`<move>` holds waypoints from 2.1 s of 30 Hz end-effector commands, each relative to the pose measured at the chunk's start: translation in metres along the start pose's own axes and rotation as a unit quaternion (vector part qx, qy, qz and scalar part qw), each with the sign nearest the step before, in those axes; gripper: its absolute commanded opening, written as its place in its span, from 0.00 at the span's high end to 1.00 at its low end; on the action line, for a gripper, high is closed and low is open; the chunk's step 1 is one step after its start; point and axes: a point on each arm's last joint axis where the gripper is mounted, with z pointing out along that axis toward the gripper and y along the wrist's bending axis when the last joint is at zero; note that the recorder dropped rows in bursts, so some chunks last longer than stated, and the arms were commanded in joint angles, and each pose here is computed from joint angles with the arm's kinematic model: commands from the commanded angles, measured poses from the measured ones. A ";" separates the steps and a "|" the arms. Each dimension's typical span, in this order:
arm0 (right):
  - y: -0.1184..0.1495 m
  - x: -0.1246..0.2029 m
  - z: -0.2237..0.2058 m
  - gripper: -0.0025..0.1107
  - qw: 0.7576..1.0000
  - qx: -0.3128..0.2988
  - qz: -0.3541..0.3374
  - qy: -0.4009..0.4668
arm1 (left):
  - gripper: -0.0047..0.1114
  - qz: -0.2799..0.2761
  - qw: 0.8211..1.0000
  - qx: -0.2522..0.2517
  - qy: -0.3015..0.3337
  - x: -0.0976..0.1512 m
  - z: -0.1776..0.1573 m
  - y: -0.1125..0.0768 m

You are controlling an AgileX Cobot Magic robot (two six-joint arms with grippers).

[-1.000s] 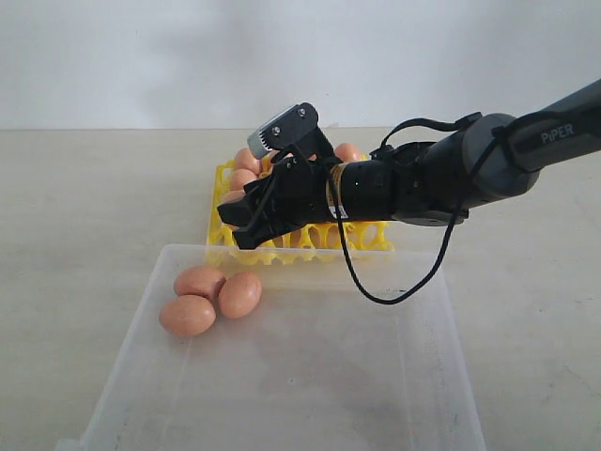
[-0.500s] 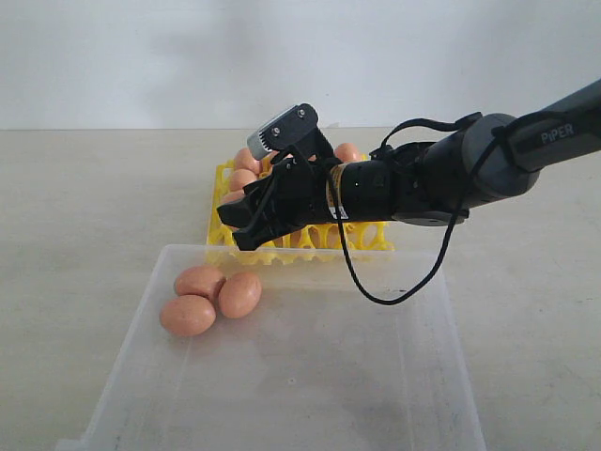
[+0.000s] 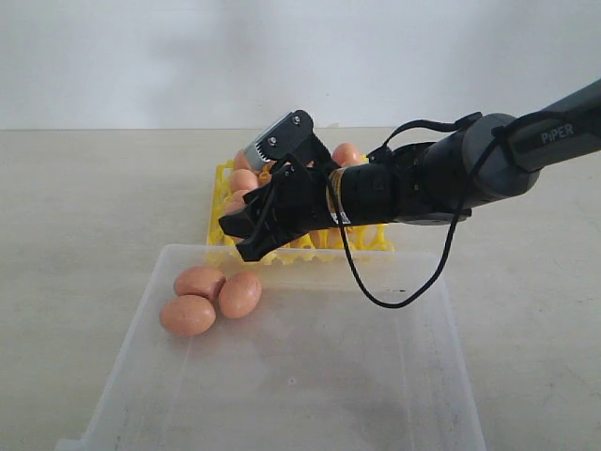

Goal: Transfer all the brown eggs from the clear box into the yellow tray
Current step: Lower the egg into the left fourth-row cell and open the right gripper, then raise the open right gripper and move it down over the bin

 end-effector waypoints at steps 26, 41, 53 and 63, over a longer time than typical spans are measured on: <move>0.002 -0.001 -0.001 0.42 1.000 -0.010 -0.003 0.010 | 0.92 0.000 1.000 0.003 -0.002 0.001 0.000 0.000; 0.038 -0.077 -0.082 0.97 0.998 -0.049 0.013 0.033 | 0.92 0.000 1.000 0.003 0.000 0.001 0.000 -0.001; 0.140 -0.050 -0.090 0.97 0.978 -0.072 -0.183 0.074 | 0.92 0.000 1.000 0.003 -0.001 0.001 0.000 0.000; 0.126 -0.033 -0.133 0.97 0.852 0.329 -0.190 0.361 | 0.92 0.000 1.000 0.003 -0.001 0.001 0.000 0.000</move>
